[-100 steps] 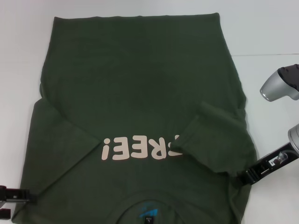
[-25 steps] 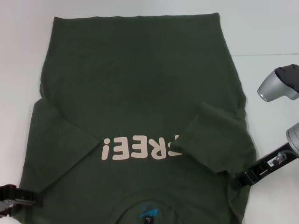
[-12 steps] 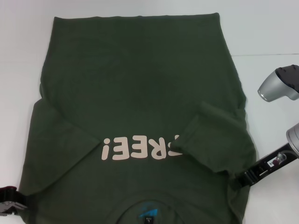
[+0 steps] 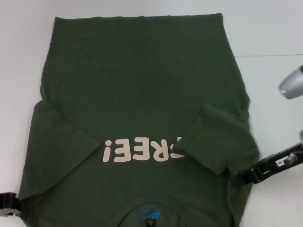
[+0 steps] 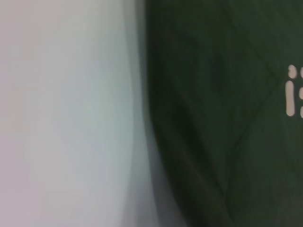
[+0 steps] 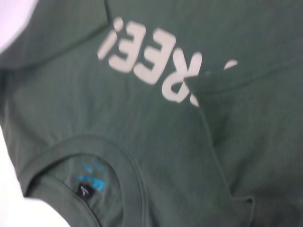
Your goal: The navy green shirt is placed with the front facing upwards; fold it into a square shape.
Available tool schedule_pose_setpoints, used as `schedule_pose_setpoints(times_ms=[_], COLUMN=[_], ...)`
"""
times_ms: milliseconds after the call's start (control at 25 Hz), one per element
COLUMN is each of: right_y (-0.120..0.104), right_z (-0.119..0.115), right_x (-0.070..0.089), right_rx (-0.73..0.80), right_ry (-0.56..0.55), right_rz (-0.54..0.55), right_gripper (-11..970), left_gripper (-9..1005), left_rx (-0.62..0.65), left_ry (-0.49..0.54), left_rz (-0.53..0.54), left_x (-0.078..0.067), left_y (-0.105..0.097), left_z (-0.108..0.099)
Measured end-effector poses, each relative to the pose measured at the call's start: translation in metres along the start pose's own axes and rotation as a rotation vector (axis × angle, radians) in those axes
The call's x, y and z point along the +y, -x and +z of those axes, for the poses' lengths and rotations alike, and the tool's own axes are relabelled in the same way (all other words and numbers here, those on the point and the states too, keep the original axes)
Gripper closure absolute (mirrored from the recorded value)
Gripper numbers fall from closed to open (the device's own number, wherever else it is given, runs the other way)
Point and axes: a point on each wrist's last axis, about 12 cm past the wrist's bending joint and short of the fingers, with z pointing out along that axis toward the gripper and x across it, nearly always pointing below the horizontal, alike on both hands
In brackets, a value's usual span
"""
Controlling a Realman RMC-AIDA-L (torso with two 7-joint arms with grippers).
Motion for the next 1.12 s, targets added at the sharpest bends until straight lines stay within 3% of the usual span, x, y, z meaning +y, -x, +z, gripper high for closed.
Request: schedule_pose_setpoints(times_ms=[320, 560, 880, 1120], right_y=[-0.061, -0.102, -0.142, -0.163], right_z=[0.003, 0.012, 0.018, 0.022], right_x=[-0.02, -0.024, -0.021, -0.019], right_rx=[-0.286, -0.489, -0.716, -0.773], right_ry=[0.164, 0.211, 0.166, 0.103], right_rz=[-0.04, -0.124, -0.279, -0.353], right_gripper=[931, 930, 932, 933], left_gripper=[969, 969, 969, 969], left_rx=[-0.167, -0.257, -0.346, -0.453], left_ry=[-0.159, -0.226, -0.224, -0.207], left_rz=[0.196, 0.381, 0.637, 0.873], left_x=[0.022, 0.025, 0.027, 0.031], left_y=[-0.015, -0.022, -0.03, -0.048], left_z=[0.006, 0.015, 0.016, 0.019])
